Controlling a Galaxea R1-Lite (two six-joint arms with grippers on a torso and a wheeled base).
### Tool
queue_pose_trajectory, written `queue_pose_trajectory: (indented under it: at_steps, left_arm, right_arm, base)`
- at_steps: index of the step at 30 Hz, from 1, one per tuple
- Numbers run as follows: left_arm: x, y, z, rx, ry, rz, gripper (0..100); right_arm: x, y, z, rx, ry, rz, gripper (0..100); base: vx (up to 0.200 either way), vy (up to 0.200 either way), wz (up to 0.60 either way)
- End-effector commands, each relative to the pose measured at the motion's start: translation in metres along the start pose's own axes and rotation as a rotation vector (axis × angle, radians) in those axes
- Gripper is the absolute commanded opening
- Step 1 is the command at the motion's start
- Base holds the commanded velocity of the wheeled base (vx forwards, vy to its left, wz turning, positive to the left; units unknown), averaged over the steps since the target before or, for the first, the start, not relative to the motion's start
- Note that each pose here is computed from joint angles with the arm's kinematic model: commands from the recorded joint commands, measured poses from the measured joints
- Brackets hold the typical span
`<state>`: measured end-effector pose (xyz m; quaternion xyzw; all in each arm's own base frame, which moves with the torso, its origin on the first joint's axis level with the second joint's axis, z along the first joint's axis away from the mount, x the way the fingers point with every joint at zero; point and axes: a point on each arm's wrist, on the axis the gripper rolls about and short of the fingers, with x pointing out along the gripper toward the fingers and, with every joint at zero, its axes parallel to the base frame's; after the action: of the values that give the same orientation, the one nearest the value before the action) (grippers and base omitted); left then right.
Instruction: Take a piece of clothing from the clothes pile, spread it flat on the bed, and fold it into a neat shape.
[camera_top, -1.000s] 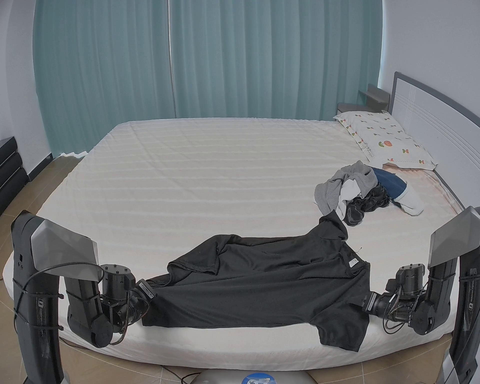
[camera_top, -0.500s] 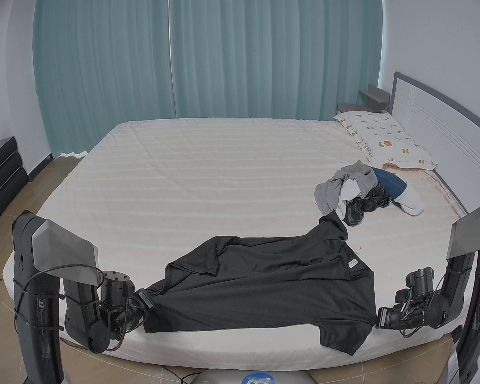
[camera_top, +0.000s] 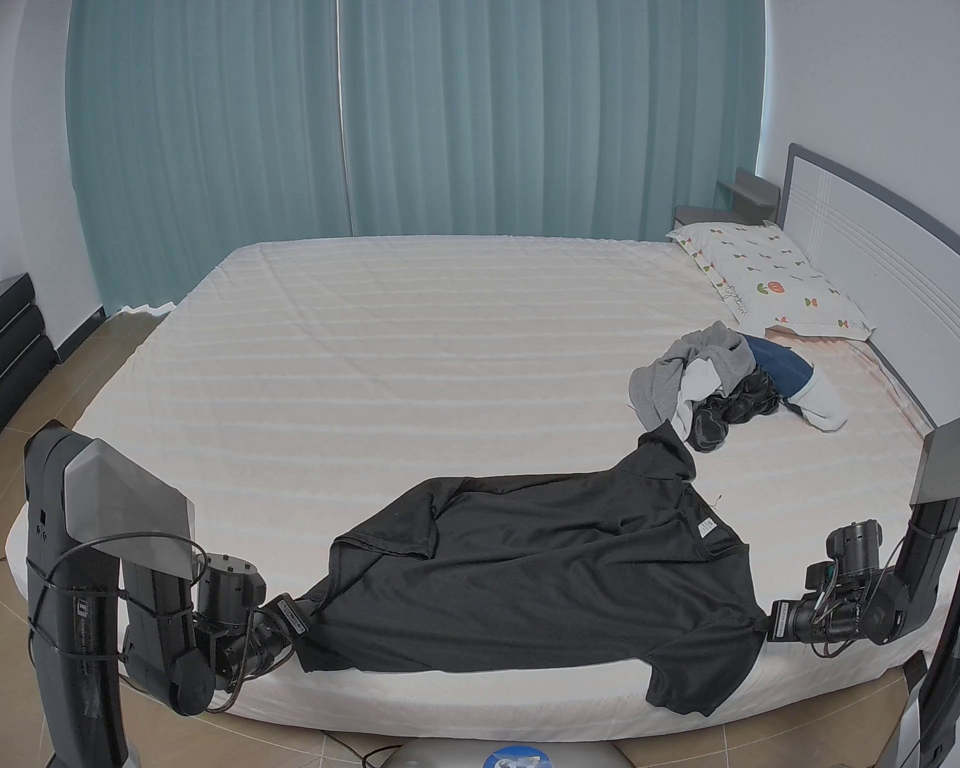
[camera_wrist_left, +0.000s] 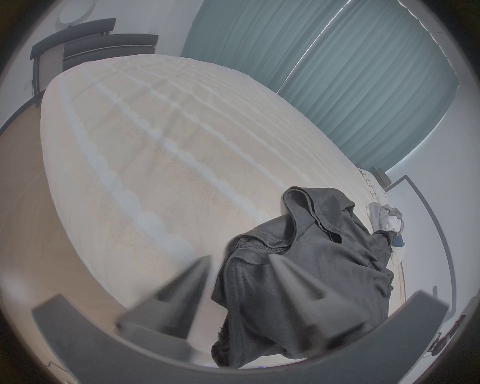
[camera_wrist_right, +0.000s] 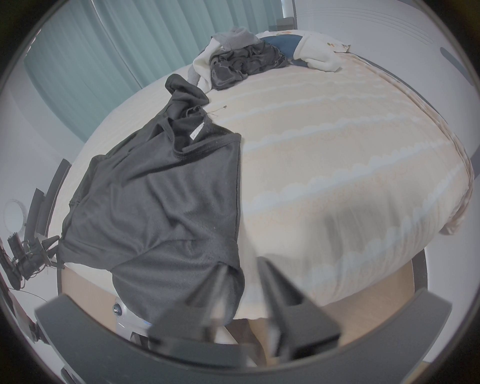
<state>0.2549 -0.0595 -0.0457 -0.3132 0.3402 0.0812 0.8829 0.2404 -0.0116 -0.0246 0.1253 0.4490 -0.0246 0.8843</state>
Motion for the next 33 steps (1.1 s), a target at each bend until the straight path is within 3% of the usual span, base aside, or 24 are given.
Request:
queue_pose_trajectory:
  at_steps: [1, 6, 8, 9, 10, 12, 14, 17, 23, 33]
  left_arm:
    - [-0.001, -0.004, 0.004, -0.010, -0.020, -0.025, 100]
    - [-0.007, -0.013, 0.013, -0.033, -0.057, -0.075, 100]
    - [-0.007, -0.013, 0.013, -0.033, -0.057, -0.075, 100]
    - [-0.013, -0.019, 0.019, -0.068, -0.081, -0.110, 100]
    - [-0.015, -0.022, 0.020, -0.072, -0.079, -0.127, 100]
    - [-0.016, -0.024, 0.020, -0.072, -0.072, -0.142, 100]
    - [-0.016, -0.026, 0.017, -0.081, -0.042, -0.166, 100]
    - [-0.015, -0.029, 0.012, -0.078, -0.017, -0.182, 100]
    - [-0.013, -0.035, 0.012, -0.075, -0.017, -0.207, 100]
    - [-0.011, -0.038, 0.012, -0.097, -0.017, -0.217, 100]
  right_arm:
    - [-0.008, 0.004, 0.014, 0.036, -0.079, 0.035, 100]
    - [-0.021, 0.016, 0.037, 0.153, -0.187, 0.113, 100]
    - [-0.021, 0.016, 0.037, 0.153, -0.187, 0.113, 100]
    - [-0.033, 0.027, 0.048, 0.254, -0.226, 0.209, 100]
    - [-0.036, 0.031, 0.051, 0.283, -0.230, 0.249, 100]
    - [-0.038, 0.035, 0.052, 0.304, -0.222, 0.285, 100]
    - [-0.039, 0.044, 0.049, 0.359, -0.155, 0.395, 100]
    - [-0.036, 0.047, 0.051, 0.412, -0.110, 0.453, 100]
    - [-0.028, 0.049, 0.054, 0.487, -0.084, 0.468, 100]
    - [-0.019, 0.052, 0.051, 0.473, -0.098, 0.483, 100]
  base:
    - [0.000, 0.000, 0.00]
    - [0.000, 0.000, 0.00]
    - [0.000, 0.000, 0.00]
    - [0.000, 0.000, 0.00]
    - [0.000, 0.000, 0.00]
    - [0.000, 0.000, 0.00]
    - [0.000, 0.000, 0.00]
    - [0.000, 0.000, 0.00]
    - [0.000, -0.033, 0.00]
    - [0.000, -0.200, 0.00]
